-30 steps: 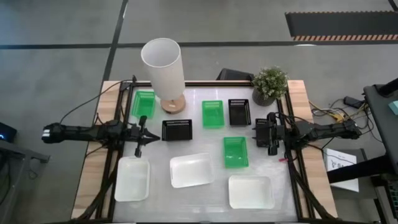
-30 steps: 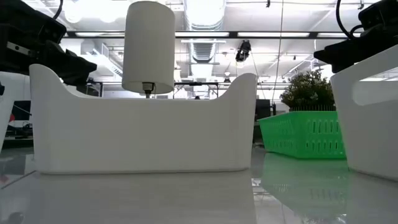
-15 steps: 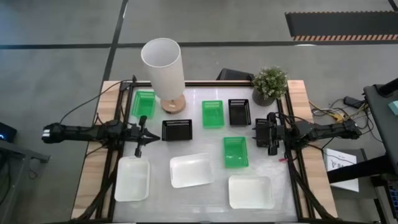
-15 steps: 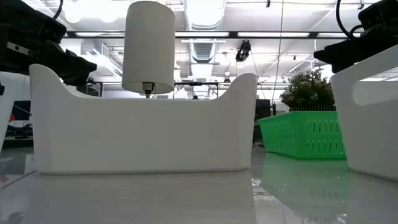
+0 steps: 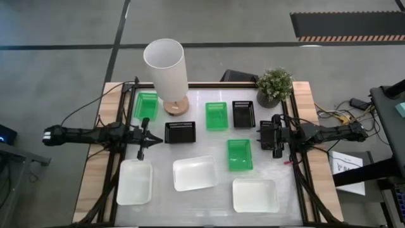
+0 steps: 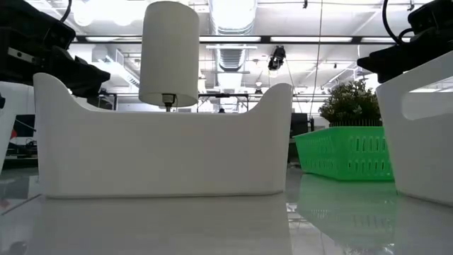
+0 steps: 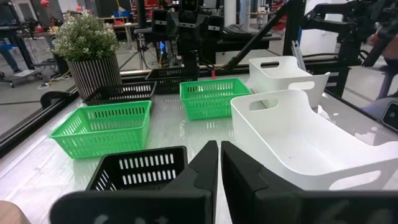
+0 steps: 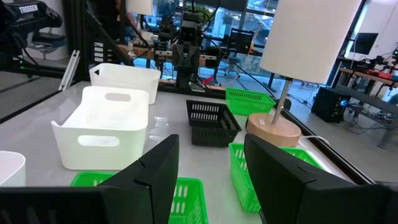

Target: Stack baskets by color

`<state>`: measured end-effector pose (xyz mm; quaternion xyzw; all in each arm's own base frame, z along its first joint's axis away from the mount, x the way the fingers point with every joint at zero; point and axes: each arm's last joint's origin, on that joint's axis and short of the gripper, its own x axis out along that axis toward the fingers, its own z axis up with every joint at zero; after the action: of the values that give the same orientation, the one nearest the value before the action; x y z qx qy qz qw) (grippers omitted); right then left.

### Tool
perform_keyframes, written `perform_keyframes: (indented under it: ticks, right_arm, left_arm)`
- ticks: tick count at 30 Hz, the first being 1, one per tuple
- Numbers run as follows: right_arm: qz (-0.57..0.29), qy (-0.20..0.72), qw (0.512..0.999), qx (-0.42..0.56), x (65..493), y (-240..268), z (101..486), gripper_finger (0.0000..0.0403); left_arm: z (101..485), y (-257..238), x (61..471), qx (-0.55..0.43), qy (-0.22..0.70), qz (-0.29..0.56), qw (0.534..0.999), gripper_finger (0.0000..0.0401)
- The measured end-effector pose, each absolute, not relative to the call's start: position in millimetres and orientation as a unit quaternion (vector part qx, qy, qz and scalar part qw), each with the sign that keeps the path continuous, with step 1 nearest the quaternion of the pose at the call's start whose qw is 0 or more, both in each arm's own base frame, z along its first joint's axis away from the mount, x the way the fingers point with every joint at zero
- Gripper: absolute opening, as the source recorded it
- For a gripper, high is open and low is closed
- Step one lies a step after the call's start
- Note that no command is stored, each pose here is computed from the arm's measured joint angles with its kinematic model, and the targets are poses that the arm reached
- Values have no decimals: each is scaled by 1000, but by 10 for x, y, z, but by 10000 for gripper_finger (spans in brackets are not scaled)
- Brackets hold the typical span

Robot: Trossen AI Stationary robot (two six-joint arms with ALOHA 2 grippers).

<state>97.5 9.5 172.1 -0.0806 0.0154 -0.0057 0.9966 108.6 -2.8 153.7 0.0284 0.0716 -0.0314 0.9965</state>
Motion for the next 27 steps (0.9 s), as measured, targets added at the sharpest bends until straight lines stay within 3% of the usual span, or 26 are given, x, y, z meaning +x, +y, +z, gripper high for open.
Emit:
perform_keyframes:
  ticks: [8,13,15,19,27]
  right_arm:
    - [-5,15,998,-62,975,96,1721,176]
    - [4,16,984,180,975,103,1721,176]
    - [3,16,971,240,975,103,1721,176]
    - [2,12,967,255,976,102,1727,176]
    - [2,14,967,256,975,102,1725,176]
  left_arm:
    - [1537,-28,1086,28,72,-31,997,3]
    - [1543,-28,1087,21,69,-31,997,3]
    - [1575,-32,1093,-44,55,-33,997,3]
    - [1665,-32,1107,-209,14,-34,977,3]
    - [1842,-32,1111,-237,-73,-55,967,3]
